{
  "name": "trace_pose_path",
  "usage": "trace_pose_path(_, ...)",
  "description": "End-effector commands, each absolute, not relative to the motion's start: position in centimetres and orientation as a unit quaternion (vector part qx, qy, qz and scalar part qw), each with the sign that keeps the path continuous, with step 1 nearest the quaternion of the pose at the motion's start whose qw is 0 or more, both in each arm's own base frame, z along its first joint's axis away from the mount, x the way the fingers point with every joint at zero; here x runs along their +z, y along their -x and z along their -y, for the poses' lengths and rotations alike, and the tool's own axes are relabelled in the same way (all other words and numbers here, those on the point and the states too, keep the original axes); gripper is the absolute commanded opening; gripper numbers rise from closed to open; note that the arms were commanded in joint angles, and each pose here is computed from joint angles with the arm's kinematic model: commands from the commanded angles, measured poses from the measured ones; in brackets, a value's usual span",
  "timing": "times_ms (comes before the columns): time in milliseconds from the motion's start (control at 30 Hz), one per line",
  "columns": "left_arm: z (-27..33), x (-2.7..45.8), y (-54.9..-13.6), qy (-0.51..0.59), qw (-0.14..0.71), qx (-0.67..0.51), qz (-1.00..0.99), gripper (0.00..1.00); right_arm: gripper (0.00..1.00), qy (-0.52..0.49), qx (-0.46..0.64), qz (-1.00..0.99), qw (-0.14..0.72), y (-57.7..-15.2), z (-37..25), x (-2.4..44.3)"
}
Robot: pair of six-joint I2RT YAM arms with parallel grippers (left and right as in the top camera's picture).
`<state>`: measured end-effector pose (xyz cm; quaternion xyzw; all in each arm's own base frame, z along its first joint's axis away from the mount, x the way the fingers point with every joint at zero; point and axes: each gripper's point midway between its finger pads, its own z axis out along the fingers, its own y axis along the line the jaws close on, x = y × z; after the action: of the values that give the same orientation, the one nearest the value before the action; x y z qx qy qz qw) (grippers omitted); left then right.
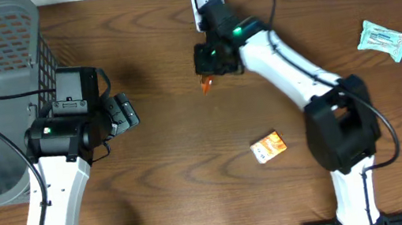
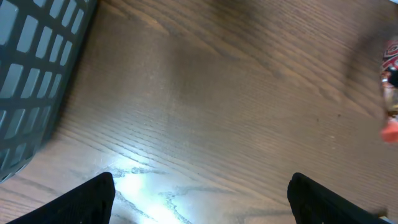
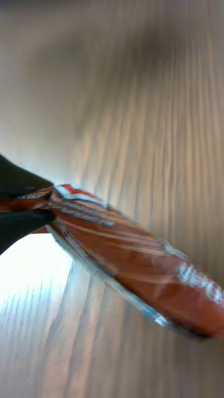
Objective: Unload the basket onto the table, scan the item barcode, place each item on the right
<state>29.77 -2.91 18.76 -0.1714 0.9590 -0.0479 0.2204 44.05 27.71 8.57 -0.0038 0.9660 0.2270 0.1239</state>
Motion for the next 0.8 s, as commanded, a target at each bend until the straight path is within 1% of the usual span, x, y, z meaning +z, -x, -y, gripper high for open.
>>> trace_pose_path(0,2.5,18.8,-29.7,0.176,0.223,-0.042,-0.958,0.89,0.01,0.133,0.421,-0.895,0.065,-41.2,-30.5,12.3)
trace_pose_path(100,2.5,18.8,-29.7,0.176,0.223,-0.042,-0.958,0.89,0.01,0.197,0.512,-0.834,0.063,-40.0,-31.3,14.2)
trace_pose_path(167,2.5,18.8,-29.7,0.176,0.223,-0.042,-0.958,0.89,0.01,0.196,0.524,-0.826,0.062,-39.9,-30.8,13.7)
trace_pose_path(333,2.5,18.8,-29.7,0.176,0.223,-0.042,-0.958,0.89,0.01,0.123,0.522,-0.844,0.029,-39.7,-28.1,9.6)
trace_pose_path(433,2.5,18.8,-29.7,0.176,0.223,-0.042,-0.958,0.89,0.01,0.045,0.501,-0.864,0.016,-39.9,-25.5,5.8)
trace_pose_path(467,2.5,18.8,-29.7,0.176,0.223,-0.042,-0.958,0.89,0.03,0.012,0.483,-0.875,0.016,-40.3,-24.4,4.6)
trace_pose_path(500,2.5,18.8,-29.7,0.176,0.223,-0.042,-0.958,0.89,0.09,-0.006,0.471,-0.882,0.017,-40.6,-23.5,3.9)
trace_pose_path(567,2.5,18.8,-29.7,0.176,0.223,-0.042,-0.958,0.89,0.24,-0.034,0.456,-0.889,0.025,-41.4,-21.5,3.3)
trace_pose_path(633,2.5,18.8,-29.7,0.176,0.223,-0.042,-0.958,0.89,0.39,-0.049,0.457,-0.887,0.035,-42.3,-20.0,3.6)
trace_pose_path(700,2.5,18.8,-29.7,0.176,0.223,-0.042,-0.958,0.89,0.56,-0.058,0.461,-0.884,0.046,-43.0,-18.8,4.2)
trace_pose_path(733,2.5,18.8,-29.7,0.176,0.223,-0.042,-0.958,0.89,0.63,-0.062,0.461,-0.884,0.049,-43.2,-18.4,4.4)
trace_pose_path(767,2.5,18.8,-29.7,0.176,0.223,-0.042,-0.958,0.89,0.66,-0.065,0.461,-0.884,0.053,-43.4,-18.0,4.6)
